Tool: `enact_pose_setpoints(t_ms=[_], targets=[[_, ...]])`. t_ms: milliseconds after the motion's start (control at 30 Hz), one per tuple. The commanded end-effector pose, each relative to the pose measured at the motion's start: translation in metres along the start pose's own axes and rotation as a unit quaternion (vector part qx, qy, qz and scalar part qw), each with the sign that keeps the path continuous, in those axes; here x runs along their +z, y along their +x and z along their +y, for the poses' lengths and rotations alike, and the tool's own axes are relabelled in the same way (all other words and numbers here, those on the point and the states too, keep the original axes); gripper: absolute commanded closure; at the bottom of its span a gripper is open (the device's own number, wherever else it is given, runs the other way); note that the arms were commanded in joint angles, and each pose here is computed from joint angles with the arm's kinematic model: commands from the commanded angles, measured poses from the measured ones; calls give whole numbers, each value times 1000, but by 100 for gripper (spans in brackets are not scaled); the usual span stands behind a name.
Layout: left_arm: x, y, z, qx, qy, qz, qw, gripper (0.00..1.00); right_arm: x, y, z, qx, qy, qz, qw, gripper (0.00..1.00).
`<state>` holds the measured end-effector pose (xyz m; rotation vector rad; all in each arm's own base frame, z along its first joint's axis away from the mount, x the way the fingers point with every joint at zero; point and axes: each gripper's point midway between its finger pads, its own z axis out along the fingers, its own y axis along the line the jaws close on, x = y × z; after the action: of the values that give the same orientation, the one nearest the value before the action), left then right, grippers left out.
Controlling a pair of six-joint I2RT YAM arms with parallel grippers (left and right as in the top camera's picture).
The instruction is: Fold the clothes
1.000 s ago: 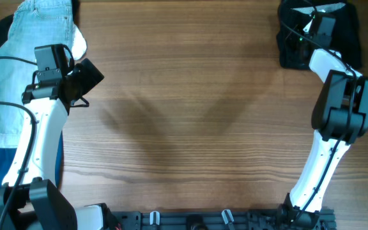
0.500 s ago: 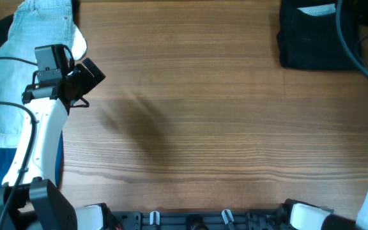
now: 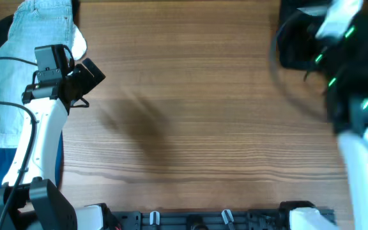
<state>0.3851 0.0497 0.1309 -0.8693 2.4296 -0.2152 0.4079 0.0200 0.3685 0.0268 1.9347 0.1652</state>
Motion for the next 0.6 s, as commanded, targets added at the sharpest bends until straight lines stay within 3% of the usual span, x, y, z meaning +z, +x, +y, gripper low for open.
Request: enact_pose_setpoints(t_ms=[0,100,233,400,533,567], targets=[[1,0,-3,5,4,0,1000,0,-33,38,-8,-46,53,-78,995,0],[1,0,-3,5,4,0,1000,0,-56,104,-2,-45,3,-170,984,0],[1,0,-3,5,4,0,1000,0,-80,176,-15,5,-4,-212,977,0],[1,0,-3,5,4,0,1000,0,-83,213,-18,13,-12,-219,976,0],[1,0,-3,5,4,0,1000,0,-77,243,-21,16,-4,-165,986,0],[1,0,-3,5,4,0,1000,0,-84,234,-19,13,-11,-188,982,0]])
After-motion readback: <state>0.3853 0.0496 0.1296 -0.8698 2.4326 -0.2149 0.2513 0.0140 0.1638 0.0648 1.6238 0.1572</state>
